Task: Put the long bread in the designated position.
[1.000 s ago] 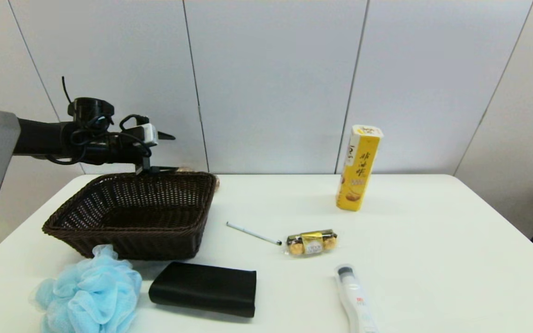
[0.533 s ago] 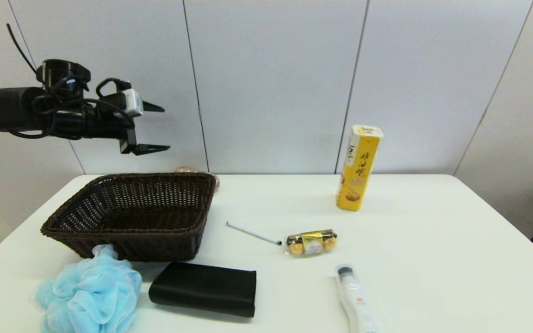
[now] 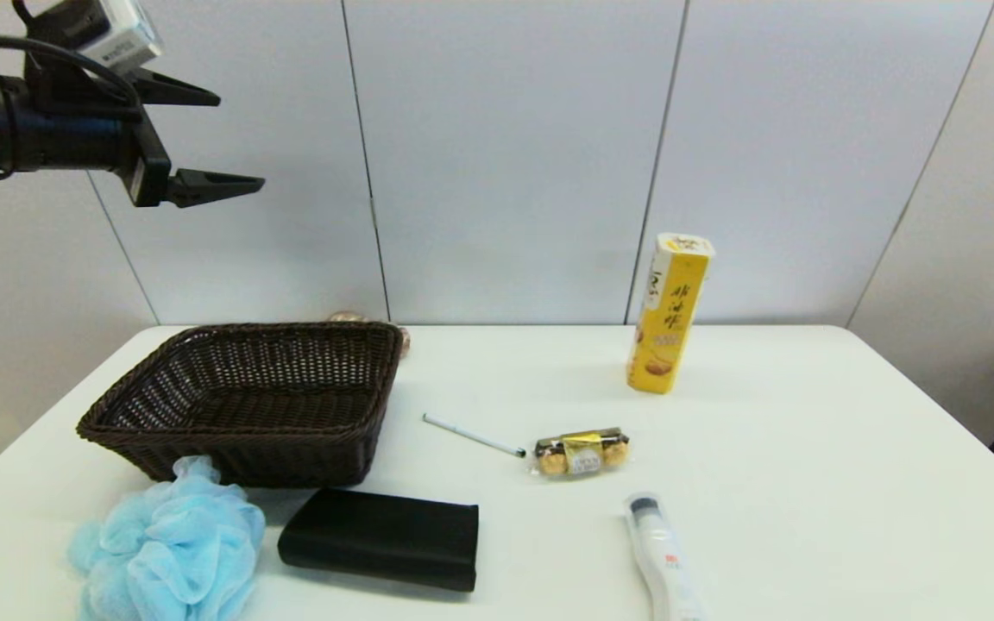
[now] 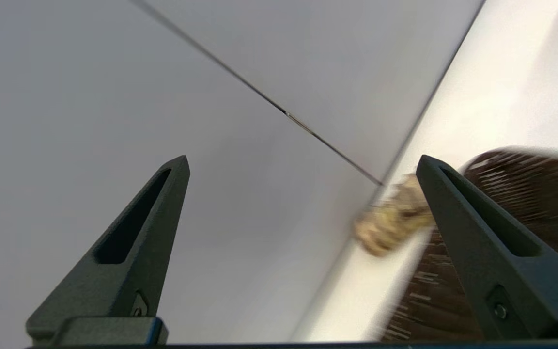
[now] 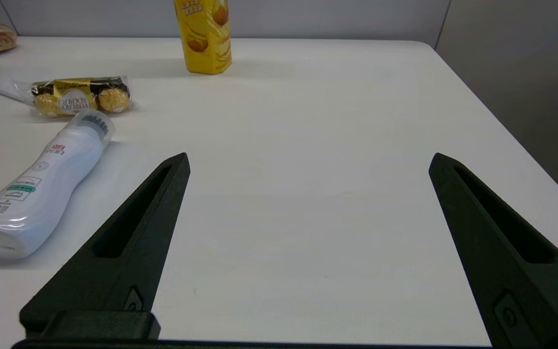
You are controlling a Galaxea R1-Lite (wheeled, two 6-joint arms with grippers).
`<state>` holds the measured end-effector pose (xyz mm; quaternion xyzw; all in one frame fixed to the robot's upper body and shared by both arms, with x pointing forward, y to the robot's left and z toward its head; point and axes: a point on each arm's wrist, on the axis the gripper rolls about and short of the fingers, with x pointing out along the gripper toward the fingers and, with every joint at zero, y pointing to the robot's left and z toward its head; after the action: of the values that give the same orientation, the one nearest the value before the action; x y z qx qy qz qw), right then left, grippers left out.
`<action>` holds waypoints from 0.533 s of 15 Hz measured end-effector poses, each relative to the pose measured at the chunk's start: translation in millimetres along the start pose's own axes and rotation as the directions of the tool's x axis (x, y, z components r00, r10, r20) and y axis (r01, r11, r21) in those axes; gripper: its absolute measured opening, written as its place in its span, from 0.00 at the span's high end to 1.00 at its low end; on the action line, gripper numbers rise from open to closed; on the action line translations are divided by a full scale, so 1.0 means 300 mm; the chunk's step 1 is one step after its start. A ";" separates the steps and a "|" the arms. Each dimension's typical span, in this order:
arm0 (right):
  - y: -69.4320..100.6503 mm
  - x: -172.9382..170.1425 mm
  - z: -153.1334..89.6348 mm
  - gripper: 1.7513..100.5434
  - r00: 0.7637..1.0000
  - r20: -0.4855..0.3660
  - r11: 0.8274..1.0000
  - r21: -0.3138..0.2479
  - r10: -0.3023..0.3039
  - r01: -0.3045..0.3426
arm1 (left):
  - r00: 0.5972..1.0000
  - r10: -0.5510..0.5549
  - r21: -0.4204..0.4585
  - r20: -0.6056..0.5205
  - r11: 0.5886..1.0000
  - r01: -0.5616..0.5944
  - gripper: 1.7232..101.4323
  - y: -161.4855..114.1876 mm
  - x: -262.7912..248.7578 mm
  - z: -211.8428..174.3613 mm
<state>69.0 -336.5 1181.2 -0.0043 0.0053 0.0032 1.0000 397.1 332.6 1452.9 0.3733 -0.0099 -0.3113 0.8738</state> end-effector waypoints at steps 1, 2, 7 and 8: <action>0.000 0.000 0.000 0.03 1.000 0.000 1.000 0.000 0.000 0.000 | 0.999 0.032 -0.072 -0.039 0.997 -0.035 0.06 -0.045 -0.048 0.038; 0.000 0.000 0.000 0.03 1.000 0.000 1.000 0.000 0.000 0.000 | 0.994 0.063 -0.140 -0.088 0.987 -0.074 0.05 -0.096 -0.097 0.062; 0.000 0.000 0.000 0.03 1.000 0.000 1.000 0.000 0.000 0.000 | 0.944 0.231 -0.335 -0.235 0.893 -0.301 0.05 -0.371 -0.347 0.039; 0.000 0.000 0.000 0.03 1.000 0.000 1.000 0.000 0.000 0.000 | 0.933 0.271 -0.366 -0.237 0.865 -0.344 0.04 -0.429 -0.392 0.013</action>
<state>69.0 -336.5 1181.2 -0.0043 0.0053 0.0030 1.0000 232.2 327.3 1396.3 0.2058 0.0725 -0.1285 0.9674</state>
